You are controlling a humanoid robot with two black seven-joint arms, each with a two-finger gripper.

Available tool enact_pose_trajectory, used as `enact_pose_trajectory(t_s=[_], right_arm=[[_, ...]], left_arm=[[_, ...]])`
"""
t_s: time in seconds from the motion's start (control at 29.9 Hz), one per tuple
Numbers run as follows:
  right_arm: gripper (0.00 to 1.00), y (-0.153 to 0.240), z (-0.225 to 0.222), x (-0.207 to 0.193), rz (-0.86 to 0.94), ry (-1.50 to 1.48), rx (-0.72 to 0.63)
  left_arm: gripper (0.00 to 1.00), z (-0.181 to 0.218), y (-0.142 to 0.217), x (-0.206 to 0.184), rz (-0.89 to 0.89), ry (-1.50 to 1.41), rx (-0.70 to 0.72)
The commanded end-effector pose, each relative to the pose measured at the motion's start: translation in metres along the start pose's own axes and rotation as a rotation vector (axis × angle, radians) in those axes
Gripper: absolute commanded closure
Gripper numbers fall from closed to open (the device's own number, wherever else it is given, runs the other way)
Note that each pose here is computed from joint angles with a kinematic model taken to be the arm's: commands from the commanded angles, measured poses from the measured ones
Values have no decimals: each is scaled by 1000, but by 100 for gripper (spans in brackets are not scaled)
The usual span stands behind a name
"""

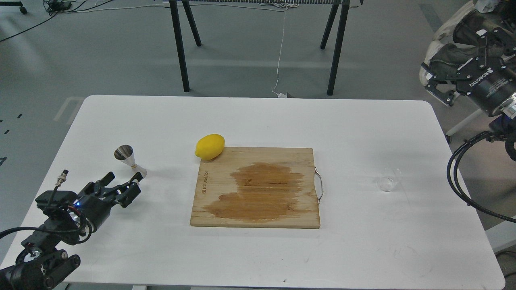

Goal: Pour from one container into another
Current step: 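Close the left gripper around the metal jigger, then lift the jigger with the left gripper and carry it over the cutting board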

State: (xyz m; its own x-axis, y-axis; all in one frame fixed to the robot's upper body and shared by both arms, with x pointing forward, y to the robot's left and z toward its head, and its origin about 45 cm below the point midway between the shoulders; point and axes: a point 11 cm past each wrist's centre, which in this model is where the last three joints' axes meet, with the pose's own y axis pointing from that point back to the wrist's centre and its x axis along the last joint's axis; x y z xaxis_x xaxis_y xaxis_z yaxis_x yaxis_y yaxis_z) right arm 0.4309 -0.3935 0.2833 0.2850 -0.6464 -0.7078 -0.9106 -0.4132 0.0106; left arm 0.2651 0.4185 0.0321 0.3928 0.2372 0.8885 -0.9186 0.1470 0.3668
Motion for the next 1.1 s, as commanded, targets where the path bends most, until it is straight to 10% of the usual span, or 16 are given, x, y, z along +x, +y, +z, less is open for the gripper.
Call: enact_pose_trajectory(t_s=[0.0, 0.57, 1.07], right_arm=[[1, 0, -1, 0, 1, 2, 1], [1, 2, -3, 1, 6, 4, 3], [1, 4, -2, 3, 10, 2, 1]], left_arm=[[2, 2, -8, 3, 7, -5, 5], [8, 11, -38, 4, 13, -28, 44], [54, 4, -40, 2, 4, -45, 87]])
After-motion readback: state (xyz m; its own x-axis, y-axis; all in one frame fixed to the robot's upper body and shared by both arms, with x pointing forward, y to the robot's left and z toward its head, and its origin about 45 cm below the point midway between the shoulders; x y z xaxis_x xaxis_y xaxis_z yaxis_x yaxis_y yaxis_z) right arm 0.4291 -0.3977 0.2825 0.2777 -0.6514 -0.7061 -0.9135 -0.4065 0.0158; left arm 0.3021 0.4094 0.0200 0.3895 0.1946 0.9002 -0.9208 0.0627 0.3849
